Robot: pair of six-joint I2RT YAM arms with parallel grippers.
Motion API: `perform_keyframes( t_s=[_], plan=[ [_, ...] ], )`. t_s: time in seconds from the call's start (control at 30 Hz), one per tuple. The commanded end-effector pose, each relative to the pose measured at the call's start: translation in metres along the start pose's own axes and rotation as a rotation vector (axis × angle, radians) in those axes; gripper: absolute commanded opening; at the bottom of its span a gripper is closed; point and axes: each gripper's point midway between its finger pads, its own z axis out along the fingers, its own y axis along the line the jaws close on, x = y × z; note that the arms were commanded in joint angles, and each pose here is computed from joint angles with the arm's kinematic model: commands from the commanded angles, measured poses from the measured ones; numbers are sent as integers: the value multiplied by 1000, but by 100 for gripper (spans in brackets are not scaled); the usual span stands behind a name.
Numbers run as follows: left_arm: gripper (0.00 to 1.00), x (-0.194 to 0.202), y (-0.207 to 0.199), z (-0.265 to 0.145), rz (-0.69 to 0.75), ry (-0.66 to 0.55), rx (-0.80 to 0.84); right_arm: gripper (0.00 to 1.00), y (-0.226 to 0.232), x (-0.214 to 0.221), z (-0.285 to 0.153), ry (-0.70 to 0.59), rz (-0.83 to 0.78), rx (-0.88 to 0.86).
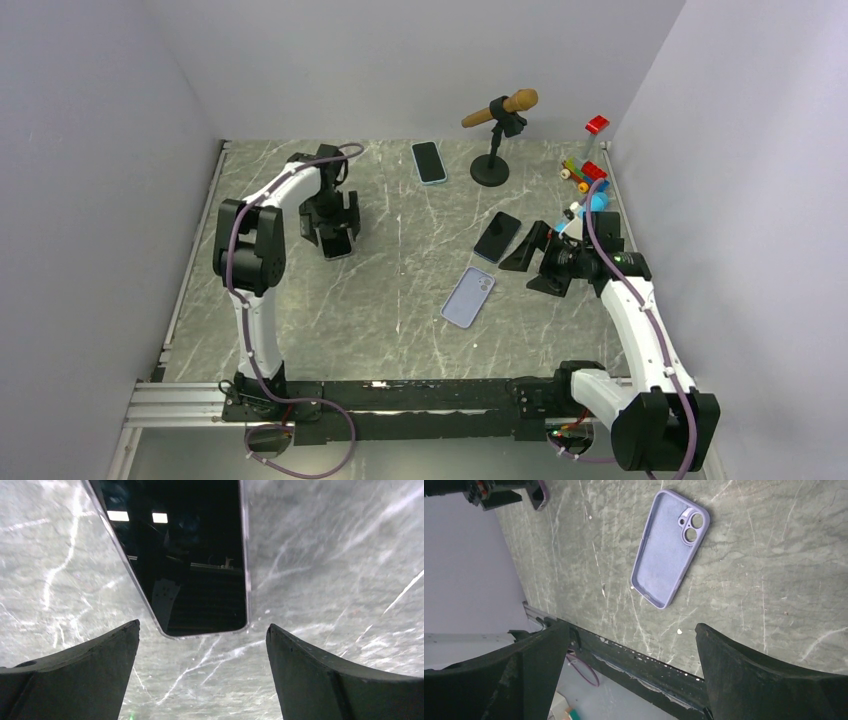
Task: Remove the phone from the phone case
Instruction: Pick up the phone at the center of the board.
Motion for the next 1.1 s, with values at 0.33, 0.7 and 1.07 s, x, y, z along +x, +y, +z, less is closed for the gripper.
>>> perform_keyframes(
  t_s=[0.33, 0.7, 1.07],
  plan=[
    [99, -51, 13, 23, -151, 8, -98, 100, 10, -12, -10, -27, -47, 2],
    [76, -30, 18, 41, -220, 73, -106, 99, 13, -18, -7, -28, -47, -3],
    [34, -41, 10, 17, -165, 0, 31, 100, 15, -11, 1, 31, -29, -37]
  ],
)
